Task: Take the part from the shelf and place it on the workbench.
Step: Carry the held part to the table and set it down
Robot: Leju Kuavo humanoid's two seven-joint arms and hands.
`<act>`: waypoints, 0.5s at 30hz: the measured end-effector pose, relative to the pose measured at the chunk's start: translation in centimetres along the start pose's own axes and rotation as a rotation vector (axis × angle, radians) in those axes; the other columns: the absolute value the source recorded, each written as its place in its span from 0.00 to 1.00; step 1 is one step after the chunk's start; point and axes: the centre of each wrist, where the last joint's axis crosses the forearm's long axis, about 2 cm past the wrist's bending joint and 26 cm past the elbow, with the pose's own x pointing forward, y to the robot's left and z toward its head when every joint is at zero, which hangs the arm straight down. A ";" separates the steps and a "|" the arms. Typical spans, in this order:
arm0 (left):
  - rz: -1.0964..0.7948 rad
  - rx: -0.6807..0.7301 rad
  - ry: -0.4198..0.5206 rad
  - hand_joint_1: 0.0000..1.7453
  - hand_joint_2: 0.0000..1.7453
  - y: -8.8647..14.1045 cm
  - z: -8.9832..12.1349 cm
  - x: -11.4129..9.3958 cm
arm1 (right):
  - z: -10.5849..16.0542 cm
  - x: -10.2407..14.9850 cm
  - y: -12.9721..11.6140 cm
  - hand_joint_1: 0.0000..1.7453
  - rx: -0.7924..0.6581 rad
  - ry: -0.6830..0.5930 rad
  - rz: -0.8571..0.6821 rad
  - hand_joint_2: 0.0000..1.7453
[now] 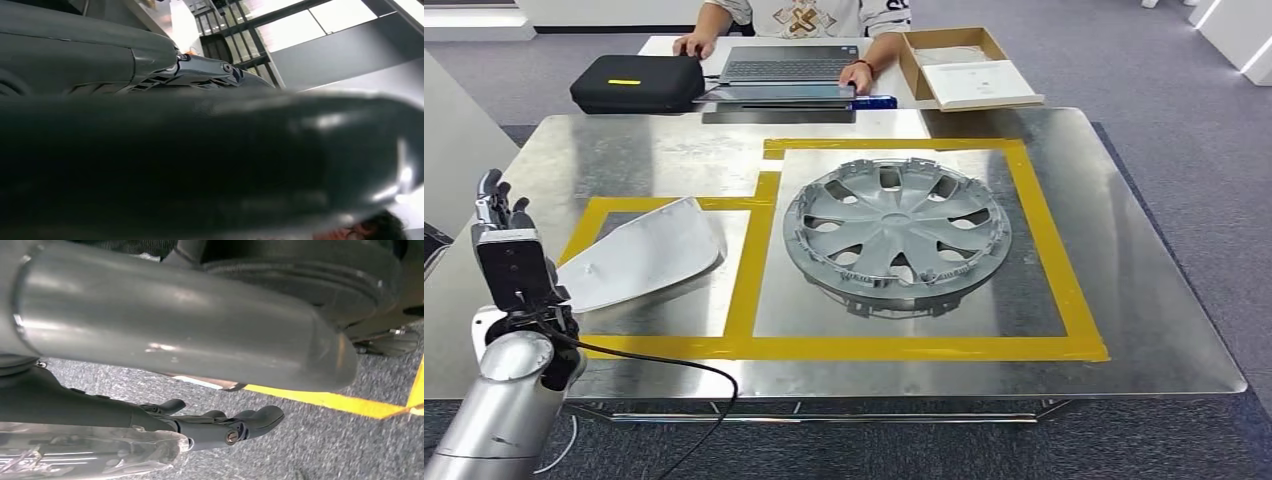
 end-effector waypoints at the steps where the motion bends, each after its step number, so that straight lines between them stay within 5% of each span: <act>1: 0.002 0.002 -0.016 0.00 0.00 0.0 -0.1 0.2 | 0.0 0.0 0.0 0.00 -0.001 0.001 -0.001 0.00; 15: -0.022 0.024 -0.286 0.00 0.00 -0.7 1.8 4.4 | 0.3 -0.3 0.3 0.00 0.006 0.020 -0.030 0.00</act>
